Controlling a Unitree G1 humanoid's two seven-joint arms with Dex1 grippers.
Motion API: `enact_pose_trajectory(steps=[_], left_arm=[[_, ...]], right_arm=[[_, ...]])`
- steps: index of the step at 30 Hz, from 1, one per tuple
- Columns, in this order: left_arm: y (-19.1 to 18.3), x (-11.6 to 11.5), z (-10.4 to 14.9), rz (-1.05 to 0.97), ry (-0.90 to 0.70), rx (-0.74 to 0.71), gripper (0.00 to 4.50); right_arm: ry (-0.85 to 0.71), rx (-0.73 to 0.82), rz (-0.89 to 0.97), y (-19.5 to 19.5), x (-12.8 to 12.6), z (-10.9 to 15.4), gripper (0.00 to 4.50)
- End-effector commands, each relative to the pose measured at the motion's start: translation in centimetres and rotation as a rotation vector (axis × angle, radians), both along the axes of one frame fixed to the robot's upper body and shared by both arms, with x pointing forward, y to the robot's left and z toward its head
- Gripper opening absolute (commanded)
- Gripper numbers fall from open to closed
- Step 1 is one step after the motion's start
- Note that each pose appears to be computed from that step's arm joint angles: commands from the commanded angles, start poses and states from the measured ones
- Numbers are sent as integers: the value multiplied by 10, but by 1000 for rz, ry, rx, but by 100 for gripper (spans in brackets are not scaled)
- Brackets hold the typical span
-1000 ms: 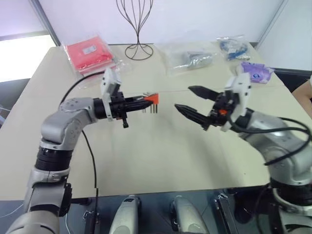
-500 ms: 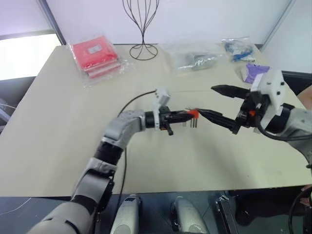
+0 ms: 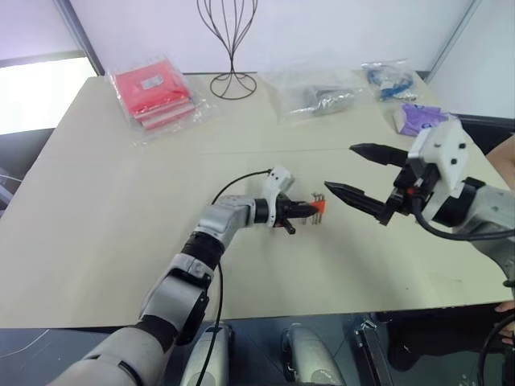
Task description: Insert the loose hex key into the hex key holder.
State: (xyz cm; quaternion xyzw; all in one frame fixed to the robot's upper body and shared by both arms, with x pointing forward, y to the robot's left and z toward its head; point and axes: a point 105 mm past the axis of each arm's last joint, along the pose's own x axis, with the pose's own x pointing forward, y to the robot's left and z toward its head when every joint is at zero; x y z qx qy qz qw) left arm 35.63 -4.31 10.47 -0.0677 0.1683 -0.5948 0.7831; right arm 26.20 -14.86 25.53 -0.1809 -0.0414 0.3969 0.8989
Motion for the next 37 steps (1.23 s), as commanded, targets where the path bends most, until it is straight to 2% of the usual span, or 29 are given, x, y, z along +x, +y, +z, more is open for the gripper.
enact_pose_trajectory(steps=[1,5,10,11,18,23,29,31,35,37], left_arm=[[4,6,3,37,-2,6,0],[9,13,5,89,14,-11,171],[20,22,9,155,27,-33,428],[22,24,10,168,27,-35,441],[49,33,18,213,-63,-12,441],[75,27,42,151,-288,44,441],[110,3,87,46,-474,94,441],[120,-1,94,38,-500,113,441],[143,-16,116,7,-557,132,441],[153,-27,122,-20,-551,130,441]], right_arm=[[-49,5,29,7,-5,8,399],[-48,4,37,8,-3,7,402],[-44,4,54,11,-2,6,402],[-44,4,57,11,-2,6,402],[-42,-2,68,12,-1,6,402],[-8,-53,77,5,-1,0,402],[72,-272,69,-23,1,-28,402],[98,-325,70,-31,1,-37,402],[124,-532,67,-54,2,-56,402],[125,-572,70,-61,2,-59,402]])
